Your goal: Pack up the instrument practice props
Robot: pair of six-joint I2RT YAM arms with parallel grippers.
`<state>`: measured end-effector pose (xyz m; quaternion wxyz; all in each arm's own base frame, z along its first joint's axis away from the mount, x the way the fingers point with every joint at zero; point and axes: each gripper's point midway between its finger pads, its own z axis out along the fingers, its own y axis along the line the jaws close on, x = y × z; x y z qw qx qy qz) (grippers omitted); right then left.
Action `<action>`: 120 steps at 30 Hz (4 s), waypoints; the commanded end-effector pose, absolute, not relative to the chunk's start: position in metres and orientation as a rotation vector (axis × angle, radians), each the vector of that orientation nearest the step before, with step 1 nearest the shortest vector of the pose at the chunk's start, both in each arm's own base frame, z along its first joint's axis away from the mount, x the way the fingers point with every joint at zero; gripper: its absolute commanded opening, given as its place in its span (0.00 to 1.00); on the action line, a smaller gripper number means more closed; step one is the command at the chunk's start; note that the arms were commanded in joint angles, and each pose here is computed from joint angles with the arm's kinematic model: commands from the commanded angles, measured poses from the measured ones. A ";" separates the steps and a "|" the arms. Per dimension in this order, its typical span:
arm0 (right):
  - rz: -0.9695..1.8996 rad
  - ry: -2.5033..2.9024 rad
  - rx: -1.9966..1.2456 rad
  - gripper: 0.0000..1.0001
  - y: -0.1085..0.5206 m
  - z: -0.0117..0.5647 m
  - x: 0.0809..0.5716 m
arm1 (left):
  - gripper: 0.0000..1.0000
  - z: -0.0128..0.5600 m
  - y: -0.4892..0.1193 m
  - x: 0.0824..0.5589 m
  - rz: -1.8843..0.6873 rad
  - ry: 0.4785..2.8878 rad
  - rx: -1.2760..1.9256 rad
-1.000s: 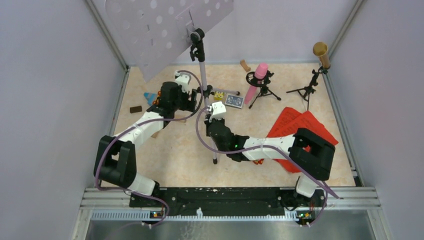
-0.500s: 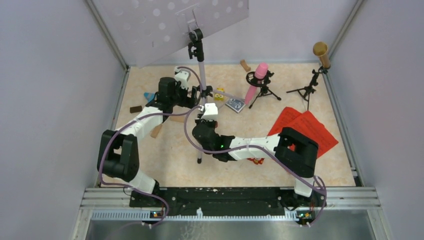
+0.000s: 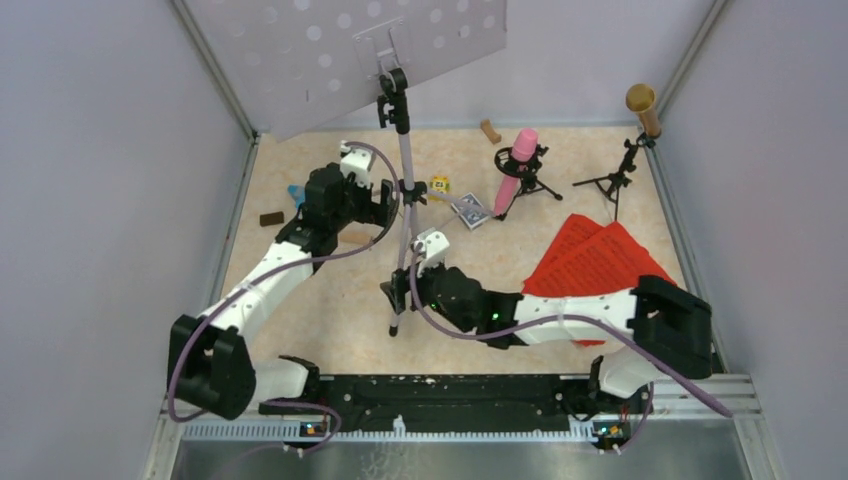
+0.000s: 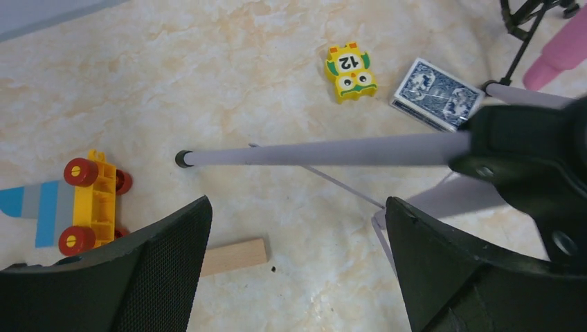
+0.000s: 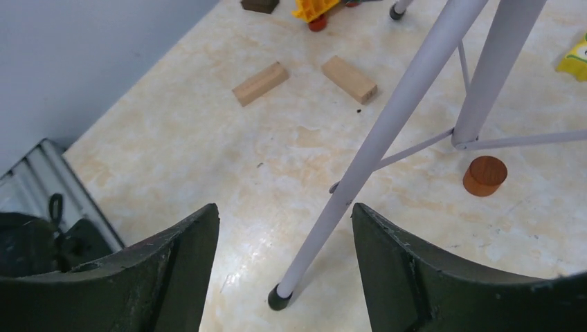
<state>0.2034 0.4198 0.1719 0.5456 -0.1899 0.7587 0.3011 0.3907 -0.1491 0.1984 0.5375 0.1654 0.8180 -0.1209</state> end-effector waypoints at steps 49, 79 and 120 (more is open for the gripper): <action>0.826 1.417 -0.663 0.53 0.322 0.279 0.265 | 0.87 0.359 -0.224 0.360 -0.671 1.183 0.656; 0.558 1.206 -0.763 0.39 0.361 0.290 0.332 | 0.00 0.313 -0.240 0.367 -0.675 1.249 0.845; -0.803 0.498 -1.614 0.15 0.388 0.218 0.318 | 0.00 0.296 -0.243 0.376 -0.692 1.301 0.848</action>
